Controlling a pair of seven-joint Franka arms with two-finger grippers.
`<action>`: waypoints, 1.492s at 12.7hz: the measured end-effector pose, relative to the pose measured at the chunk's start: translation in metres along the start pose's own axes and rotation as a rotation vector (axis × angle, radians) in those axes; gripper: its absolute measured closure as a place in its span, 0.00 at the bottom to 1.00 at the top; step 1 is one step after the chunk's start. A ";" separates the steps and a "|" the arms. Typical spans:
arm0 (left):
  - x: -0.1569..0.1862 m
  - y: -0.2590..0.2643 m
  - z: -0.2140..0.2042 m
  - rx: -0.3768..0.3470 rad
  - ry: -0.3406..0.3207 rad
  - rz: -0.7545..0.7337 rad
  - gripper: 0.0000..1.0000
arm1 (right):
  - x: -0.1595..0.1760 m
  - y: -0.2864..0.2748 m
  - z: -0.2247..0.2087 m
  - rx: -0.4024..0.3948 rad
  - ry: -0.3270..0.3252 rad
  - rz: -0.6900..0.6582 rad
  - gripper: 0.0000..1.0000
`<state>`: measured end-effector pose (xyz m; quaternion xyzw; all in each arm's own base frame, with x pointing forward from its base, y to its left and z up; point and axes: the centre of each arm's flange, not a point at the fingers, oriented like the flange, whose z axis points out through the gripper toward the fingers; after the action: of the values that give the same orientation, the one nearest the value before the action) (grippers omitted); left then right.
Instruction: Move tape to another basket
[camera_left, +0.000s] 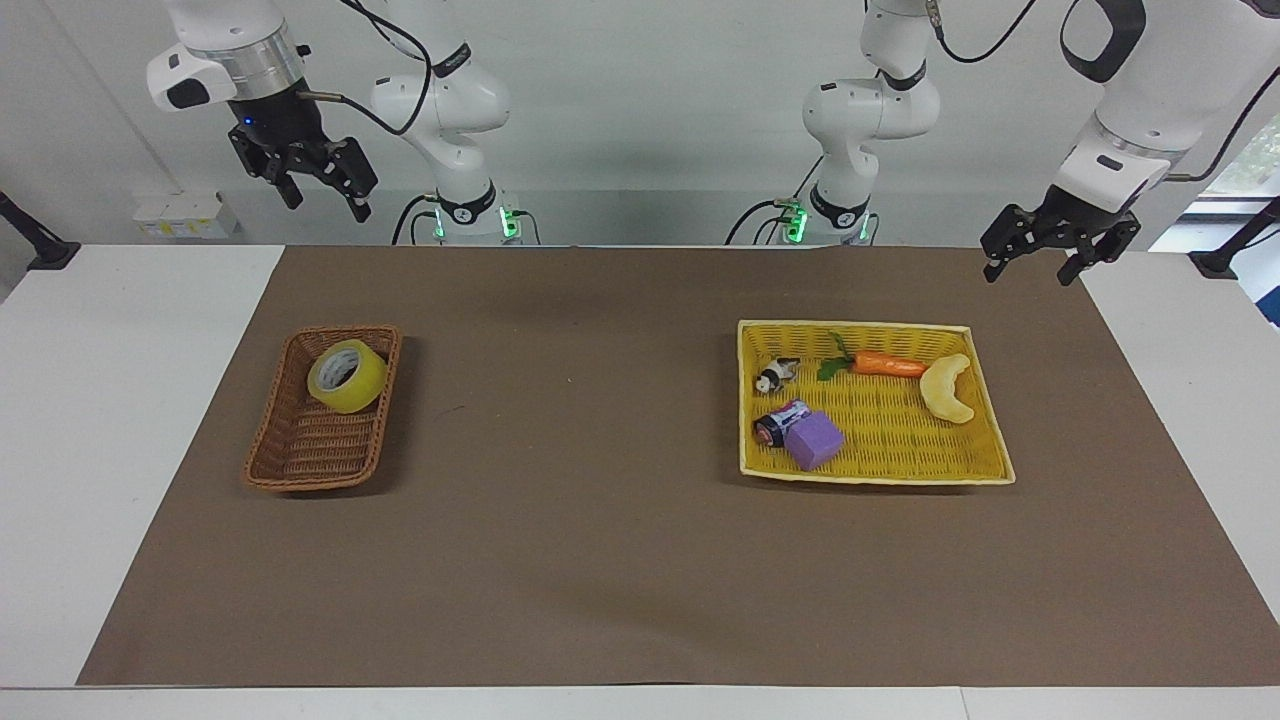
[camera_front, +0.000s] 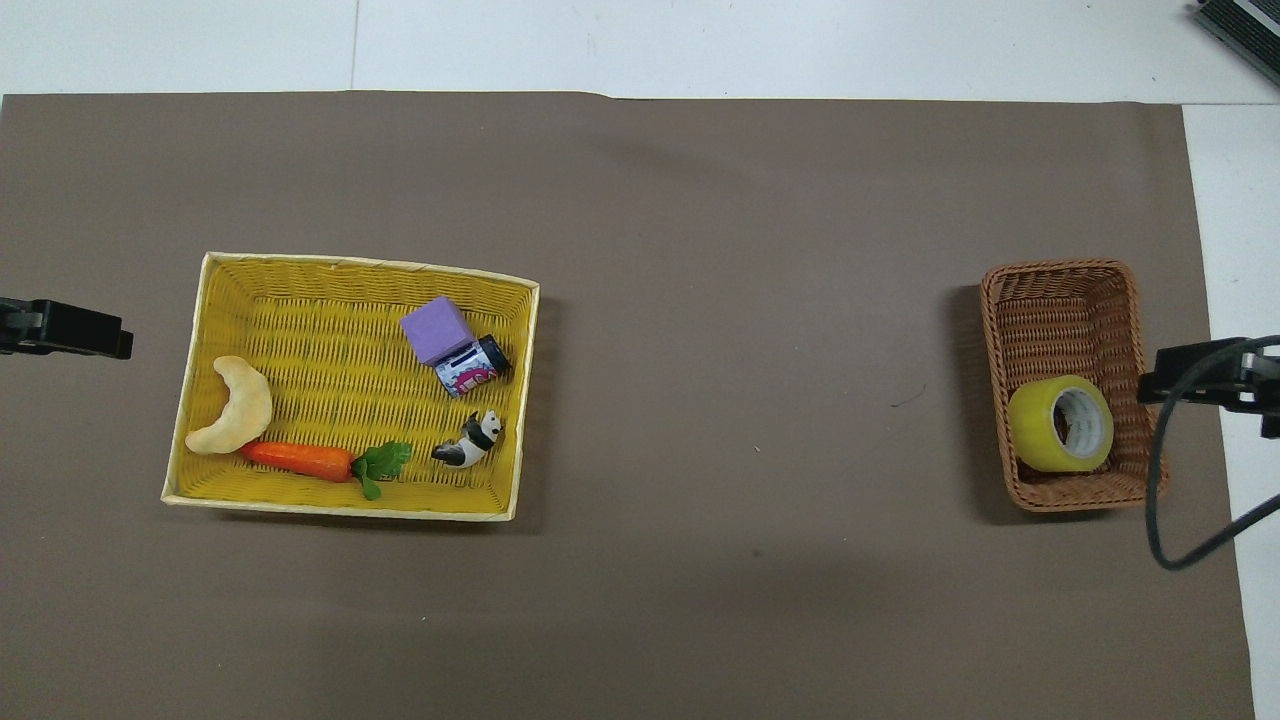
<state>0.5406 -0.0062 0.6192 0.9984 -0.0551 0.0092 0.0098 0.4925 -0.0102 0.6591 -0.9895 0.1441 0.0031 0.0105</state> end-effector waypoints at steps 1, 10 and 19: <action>0.000 0.000 0.000 0.000 0.000 0.000 0.00 | 0.001 -0.001 0.000 0.000 0.000 -0.002 0.00; 0.000 0.000 0.000 0.000 0.000 0.000 0.00 | 0.006 -0.005 0.003 -0.012 -0.037 -0.061 0.00; 0.000 0.000 0.000 0.000 0.000 0.000 0.00 | 0.010 0.001 -0.007 -0.054 0.029 -0.091 0.00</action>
<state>0.5405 -0.0062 0.6193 0.9984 -0.0551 0.0092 0.0098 0.5021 -0.0137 0.6659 -0.9949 0.0990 -0.0079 -0.0181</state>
